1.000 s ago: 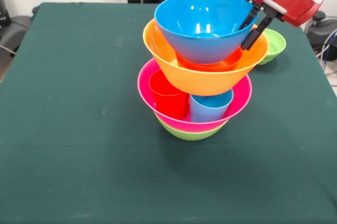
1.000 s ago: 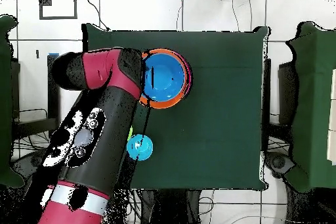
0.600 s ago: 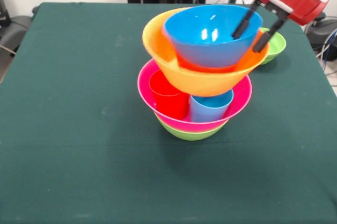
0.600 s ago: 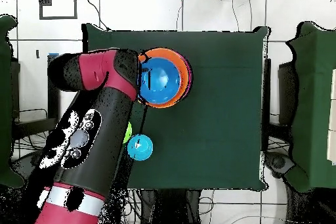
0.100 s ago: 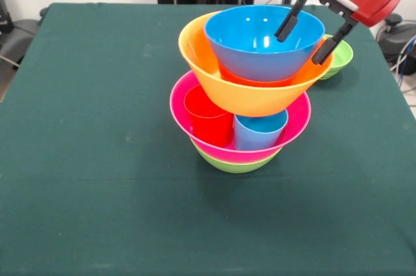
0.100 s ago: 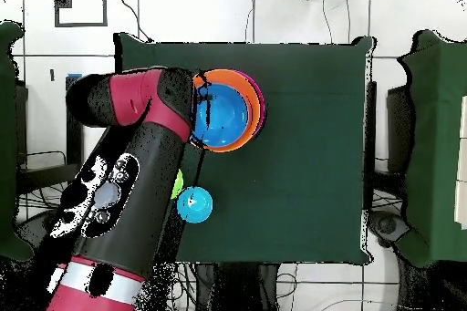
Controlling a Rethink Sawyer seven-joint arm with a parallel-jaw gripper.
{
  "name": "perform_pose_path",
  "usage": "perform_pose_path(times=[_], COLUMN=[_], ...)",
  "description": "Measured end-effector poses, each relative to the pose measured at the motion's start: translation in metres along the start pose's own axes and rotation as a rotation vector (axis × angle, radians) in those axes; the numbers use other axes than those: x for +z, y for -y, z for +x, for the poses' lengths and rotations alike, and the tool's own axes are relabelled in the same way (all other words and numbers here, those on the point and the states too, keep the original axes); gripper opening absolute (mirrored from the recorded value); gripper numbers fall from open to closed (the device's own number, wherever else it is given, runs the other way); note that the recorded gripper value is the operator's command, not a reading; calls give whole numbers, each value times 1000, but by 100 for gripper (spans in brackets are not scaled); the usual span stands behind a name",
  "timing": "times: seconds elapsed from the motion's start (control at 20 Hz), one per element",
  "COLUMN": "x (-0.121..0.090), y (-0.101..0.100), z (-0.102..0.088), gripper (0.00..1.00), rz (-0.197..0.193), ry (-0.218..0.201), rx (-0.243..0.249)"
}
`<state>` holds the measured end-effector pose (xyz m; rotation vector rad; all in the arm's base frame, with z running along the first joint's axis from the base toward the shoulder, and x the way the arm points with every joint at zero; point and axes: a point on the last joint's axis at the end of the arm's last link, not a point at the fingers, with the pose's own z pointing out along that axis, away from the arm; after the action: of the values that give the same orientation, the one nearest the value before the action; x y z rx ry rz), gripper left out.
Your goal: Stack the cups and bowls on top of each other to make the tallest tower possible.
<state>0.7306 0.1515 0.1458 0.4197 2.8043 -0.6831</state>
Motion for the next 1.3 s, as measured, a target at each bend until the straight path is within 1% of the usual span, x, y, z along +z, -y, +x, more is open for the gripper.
perform_pose_path(times=[0.3,0.6,0.75,1.05,1.15,1.3], x=[-1,-9,-16,-42,-48,-57], y=[1,6,9,17,18,21], z=[-1,-4,-7,-20,-22,-25], gripper=[100,100,100,100,100,100], rz=[0,-5,-12,-42,-50,-60], ry=[2,7,12,37,40,34], rx=[2,11,19,50,58,72])
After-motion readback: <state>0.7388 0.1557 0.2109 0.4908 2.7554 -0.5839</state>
